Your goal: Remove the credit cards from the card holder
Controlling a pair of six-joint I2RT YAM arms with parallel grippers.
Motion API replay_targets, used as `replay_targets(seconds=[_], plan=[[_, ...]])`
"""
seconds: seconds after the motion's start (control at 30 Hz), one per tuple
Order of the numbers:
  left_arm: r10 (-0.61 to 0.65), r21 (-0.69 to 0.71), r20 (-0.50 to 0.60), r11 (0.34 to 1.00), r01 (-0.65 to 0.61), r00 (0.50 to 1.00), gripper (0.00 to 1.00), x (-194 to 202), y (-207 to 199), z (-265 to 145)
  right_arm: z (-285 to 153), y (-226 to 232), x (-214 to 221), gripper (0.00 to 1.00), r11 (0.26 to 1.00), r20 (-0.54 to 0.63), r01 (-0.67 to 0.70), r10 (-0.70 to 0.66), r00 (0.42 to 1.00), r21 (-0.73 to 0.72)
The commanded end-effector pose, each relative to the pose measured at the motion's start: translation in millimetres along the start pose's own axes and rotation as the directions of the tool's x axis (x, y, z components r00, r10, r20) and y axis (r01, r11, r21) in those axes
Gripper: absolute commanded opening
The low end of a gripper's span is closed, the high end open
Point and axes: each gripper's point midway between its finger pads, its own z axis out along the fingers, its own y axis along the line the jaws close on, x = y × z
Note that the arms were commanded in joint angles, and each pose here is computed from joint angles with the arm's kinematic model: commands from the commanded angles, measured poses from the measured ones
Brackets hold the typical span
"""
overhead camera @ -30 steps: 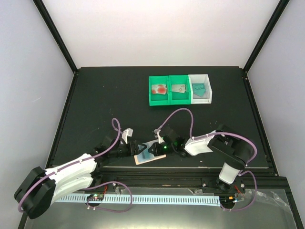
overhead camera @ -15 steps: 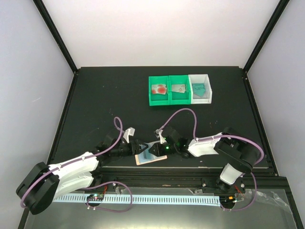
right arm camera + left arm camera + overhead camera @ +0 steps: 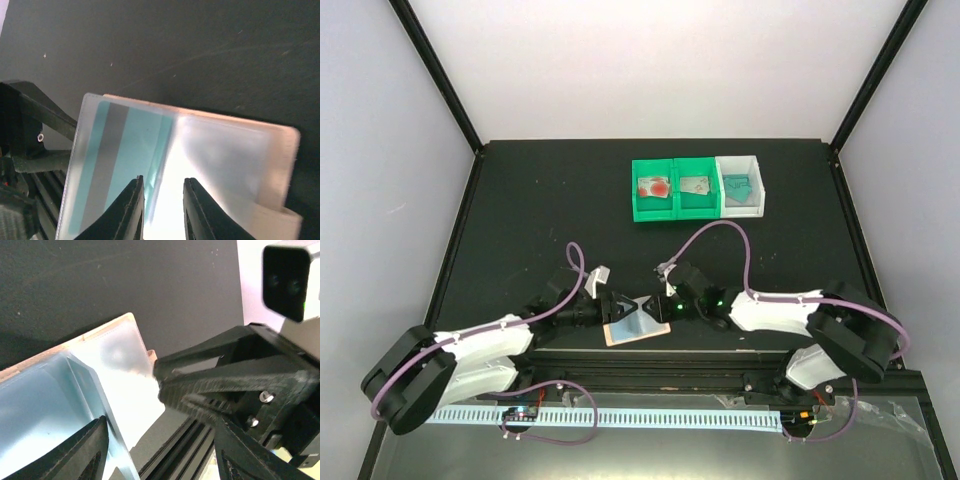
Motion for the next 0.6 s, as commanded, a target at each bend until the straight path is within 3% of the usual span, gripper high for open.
replay_targets(seconds=[0.0,0.37,0.57], plan=[[0.040,0.080,0.002,0.996,-0.040,0.999,0.59,-8,-29,6,-20,-32,-9,0.26,0.987,0.057,0.026,-0.036,0.998,0.158],[0.087,0.127,-0.060,0.989,-0.079,0.994,0.56,1,-46,24,-56,-39,-28,0.32,0.976,0.173,0.001,-0.040,0.984,0.218],[0.105,0.047,-0.034,0.994,-0.103,0.994,0.55,-2,-32,20,-54,-31,-26,0.34,0.985,0.160,0.015,-0.043,0.986,0.173]])
